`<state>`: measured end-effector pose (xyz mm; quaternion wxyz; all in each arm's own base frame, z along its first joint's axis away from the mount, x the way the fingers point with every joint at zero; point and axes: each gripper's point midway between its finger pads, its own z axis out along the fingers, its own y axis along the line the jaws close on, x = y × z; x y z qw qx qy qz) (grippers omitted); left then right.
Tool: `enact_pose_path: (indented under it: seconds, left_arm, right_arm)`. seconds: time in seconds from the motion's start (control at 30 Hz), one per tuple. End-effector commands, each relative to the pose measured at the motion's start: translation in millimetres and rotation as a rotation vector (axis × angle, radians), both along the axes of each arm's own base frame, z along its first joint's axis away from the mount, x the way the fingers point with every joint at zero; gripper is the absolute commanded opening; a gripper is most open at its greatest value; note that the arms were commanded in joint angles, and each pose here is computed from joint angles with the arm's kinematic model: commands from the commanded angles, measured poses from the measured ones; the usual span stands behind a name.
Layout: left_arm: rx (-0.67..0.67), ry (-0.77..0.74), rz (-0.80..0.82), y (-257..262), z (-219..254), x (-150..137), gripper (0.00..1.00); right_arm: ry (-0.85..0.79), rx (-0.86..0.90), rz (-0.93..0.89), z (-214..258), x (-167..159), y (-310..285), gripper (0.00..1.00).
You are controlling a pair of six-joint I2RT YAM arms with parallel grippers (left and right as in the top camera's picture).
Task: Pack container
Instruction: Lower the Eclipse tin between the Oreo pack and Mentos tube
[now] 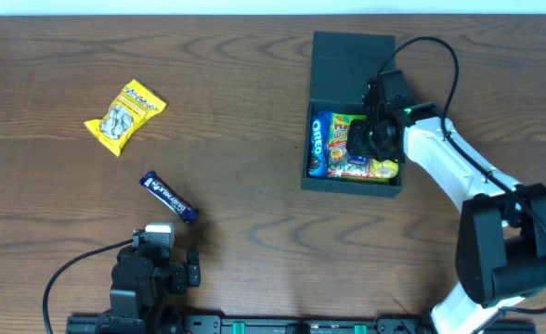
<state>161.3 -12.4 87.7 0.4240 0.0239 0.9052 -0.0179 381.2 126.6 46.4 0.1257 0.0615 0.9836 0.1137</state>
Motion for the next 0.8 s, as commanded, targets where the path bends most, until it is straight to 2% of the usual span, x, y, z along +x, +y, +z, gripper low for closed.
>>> enact_pose_path:
  seconds: [0.0, 0.23, 0.4, 0.77]
  left_arm:
    - [0.018, 0.054, 0.010, 3, -18, -5, 0.95]
    - [0.018, 0.054, 0.010, 3, -18, -5, 0.95]
    - [0.018, 0.054, 0.010, 3, -18, -5, 0.95]
    - [0.018, 0.054, 0.010, 3, -18, -5, 0.95]
  right_arm:
    - [0.002, -0.011, -0.011, -1, -2, 3, 0.01]
    - [-0.085, 0.016, -0.010, 28, 5, 6, 0.01]
    - [-0.083, 0.015, 0.002, 44, -7, 7, 0.01]
    - [-0.040, -0.036, 0.023, 38, -25, 7, 0.02]
